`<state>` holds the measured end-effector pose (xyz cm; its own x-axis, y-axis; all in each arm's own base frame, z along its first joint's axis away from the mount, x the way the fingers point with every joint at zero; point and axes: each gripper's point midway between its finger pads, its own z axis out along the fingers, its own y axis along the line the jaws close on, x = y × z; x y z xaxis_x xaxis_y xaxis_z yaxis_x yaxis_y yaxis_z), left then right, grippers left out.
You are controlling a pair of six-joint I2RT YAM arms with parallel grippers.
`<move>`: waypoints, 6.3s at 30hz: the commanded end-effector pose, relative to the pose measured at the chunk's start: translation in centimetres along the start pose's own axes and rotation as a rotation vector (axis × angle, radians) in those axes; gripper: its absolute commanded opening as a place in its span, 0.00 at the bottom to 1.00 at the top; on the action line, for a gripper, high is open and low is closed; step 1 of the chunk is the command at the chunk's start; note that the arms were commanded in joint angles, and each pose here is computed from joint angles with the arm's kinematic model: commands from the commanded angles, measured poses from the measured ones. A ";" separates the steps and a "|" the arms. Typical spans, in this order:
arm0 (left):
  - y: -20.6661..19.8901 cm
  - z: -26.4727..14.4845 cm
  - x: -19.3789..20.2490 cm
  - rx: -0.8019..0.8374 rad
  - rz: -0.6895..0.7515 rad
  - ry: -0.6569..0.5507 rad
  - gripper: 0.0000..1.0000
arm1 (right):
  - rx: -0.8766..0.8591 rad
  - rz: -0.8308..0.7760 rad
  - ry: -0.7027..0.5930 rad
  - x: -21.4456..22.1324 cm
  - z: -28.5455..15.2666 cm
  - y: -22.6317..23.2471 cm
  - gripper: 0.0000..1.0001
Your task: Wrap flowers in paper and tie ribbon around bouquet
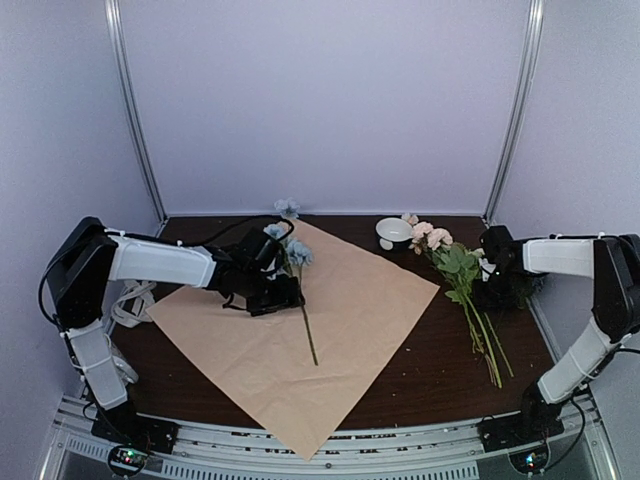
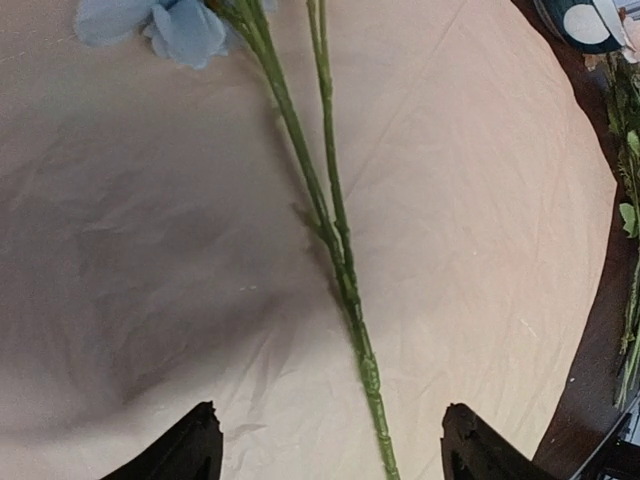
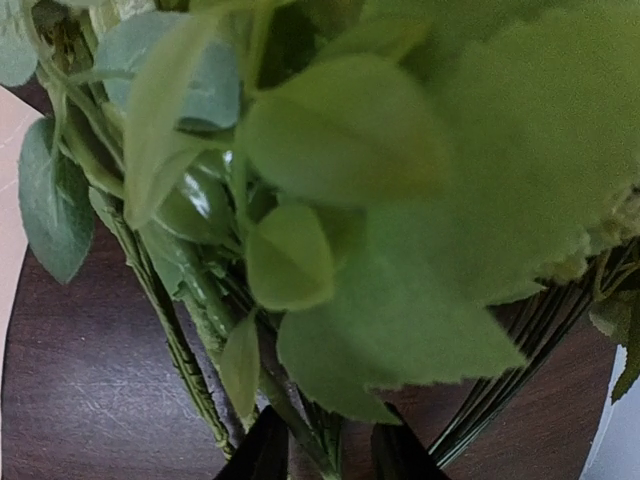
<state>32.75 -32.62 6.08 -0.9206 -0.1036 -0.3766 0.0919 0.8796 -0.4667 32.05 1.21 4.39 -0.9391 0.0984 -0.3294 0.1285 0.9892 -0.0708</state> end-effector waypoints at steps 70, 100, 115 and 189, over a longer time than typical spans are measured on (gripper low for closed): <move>3.3 -7.0 -2.3 -0.149 0.221 -0.212 0.93 | 0.072 0.018 -0.137 -1.3 -3.3 0.4 0.30; 3.1 -5.2 -2.5 -0.114 0.260 -0.164 0.93 | 0.381 0.151 -0.345 -3.2 -8.9 -8.0 0.00; 4.2 -7.2 -4.3 -0.189 0.293 -0.212 0.93 | -0.505 0.075 -0.867 -8.4 -24.3 11.6 0.00; 12.5 -12.6 -3.8 -0.401 0.318 -0.259 0.95 | 0.122 -0.033 -0.011 -11.0 -1.3 -2.0 0.00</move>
<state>31.94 -15.47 10.61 -0.7600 0.1242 -0.6379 0.1536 0.9881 0.0093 40.43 0.38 3.51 -0.9805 0.1009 -0.1689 0.1212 0.9860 -0.1145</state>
